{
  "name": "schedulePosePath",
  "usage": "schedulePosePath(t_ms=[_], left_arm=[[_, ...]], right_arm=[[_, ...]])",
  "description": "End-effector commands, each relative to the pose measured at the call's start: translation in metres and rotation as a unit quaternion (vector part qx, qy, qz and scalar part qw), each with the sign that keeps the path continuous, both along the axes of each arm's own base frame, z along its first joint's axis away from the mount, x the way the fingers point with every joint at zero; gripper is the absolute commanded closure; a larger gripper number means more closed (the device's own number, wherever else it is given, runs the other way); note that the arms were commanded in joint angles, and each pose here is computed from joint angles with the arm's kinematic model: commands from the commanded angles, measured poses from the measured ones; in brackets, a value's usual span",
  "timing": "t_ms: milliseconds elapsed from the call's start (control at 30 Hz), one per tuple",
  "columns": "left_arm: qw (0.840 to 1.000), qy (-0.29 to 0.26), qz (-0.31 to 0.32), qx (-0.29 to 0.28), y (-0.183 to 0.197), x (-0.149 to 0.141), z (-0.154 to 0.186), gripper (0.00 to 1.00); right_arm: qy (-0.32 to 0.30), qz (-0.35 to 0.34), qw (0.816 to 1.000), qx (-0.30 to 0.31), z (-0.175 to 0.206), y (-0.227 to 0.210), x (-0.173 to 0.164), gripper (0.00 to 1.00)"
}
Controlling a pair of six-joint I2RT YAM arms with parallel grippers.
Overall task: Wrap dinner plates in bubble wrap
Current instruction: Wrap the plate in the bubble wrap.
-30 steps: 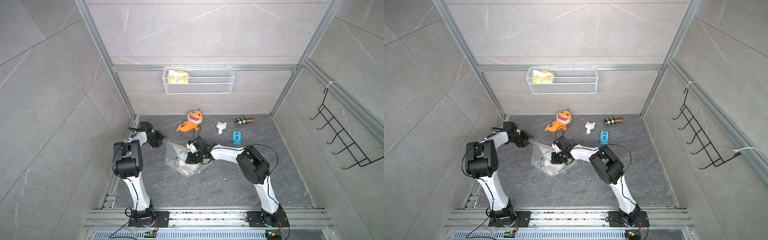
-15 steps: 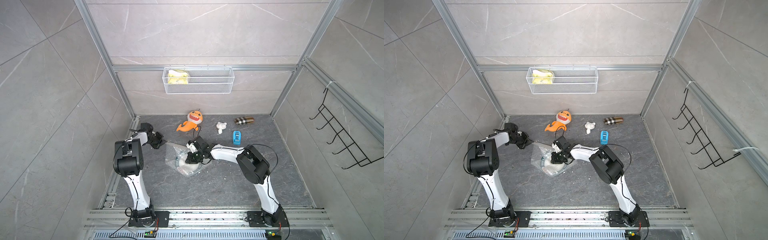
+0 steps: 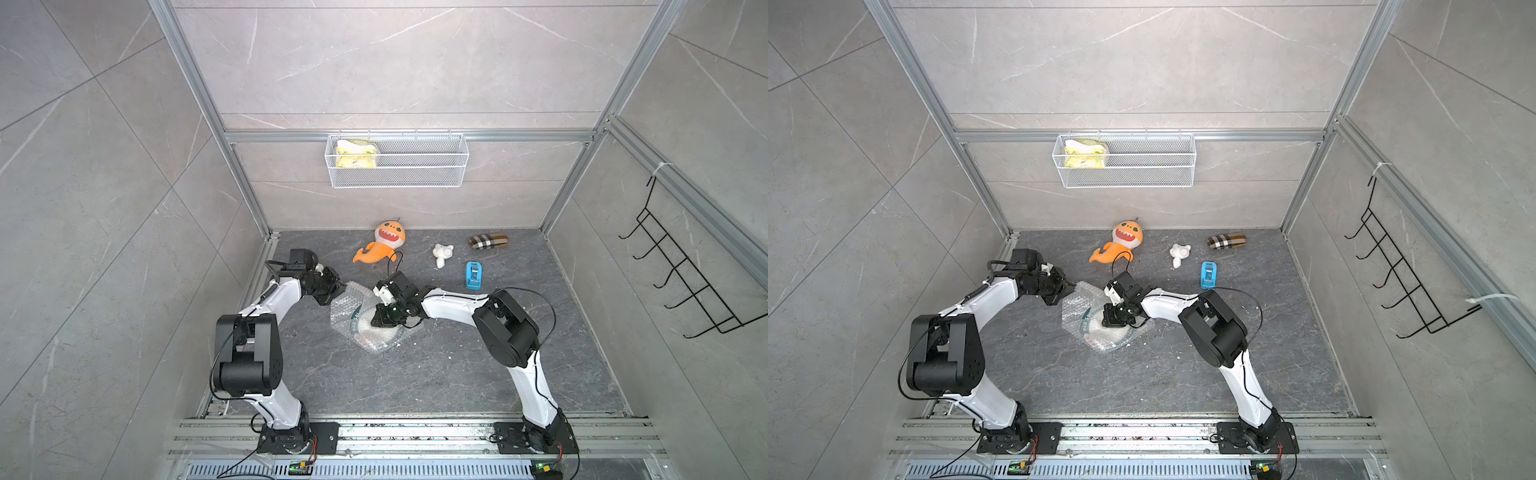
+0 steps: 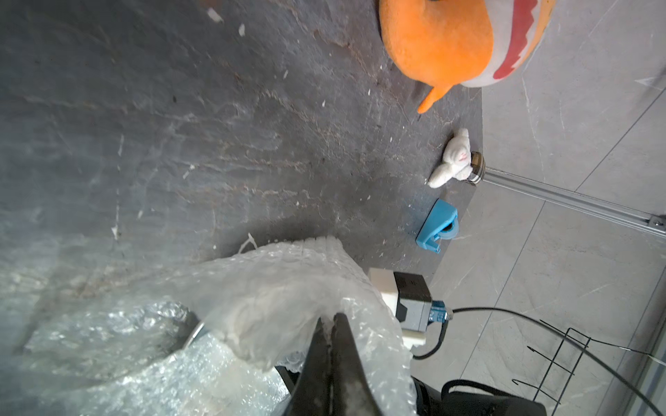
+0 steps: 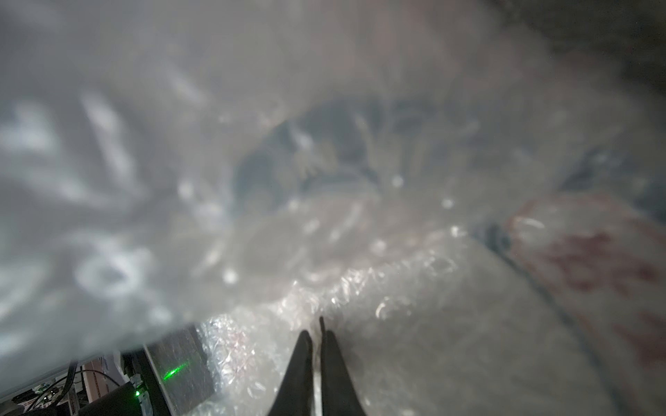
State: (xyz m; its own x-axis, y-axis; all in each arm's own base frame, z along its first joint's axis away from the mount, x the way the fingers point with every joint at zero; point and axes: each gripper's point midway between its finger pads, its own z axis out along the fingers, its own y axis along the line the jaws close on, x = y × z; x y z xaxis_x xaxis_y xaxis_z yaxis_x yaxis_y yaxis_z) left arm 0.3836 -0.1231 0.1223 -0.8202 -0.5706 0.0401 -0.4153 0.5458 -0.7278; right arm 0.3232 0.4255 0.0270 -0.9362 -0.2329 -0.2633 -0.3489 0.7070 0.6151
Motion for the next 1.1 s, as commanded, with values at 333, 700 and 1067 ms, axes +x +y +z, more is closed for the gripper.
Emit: schedulePosePath(t_ms=[333,700,1067], left_arm=[[0.999,0.036,0.013,-0.003,-0.042,-0.059,-0.008,1.0],[0.998,0.061,-0.031,-0.011,-0.083,-0.088,-0.025,1.0],[0.994,0.099,-0.024,0.03,-0.066,-0.115,-0.075,1.0]], right_arm=[[0.038,-0.019,0.997,-0.07,-0.046,-0.035,-0.006,0.9],[0.042,-0.018,0.997,-0.07,-0.047,-0.037,-0.006,0.9],[0.044,-0.017,0.997,-0.067,-0.045,-0.036,-0.006,0.89]])
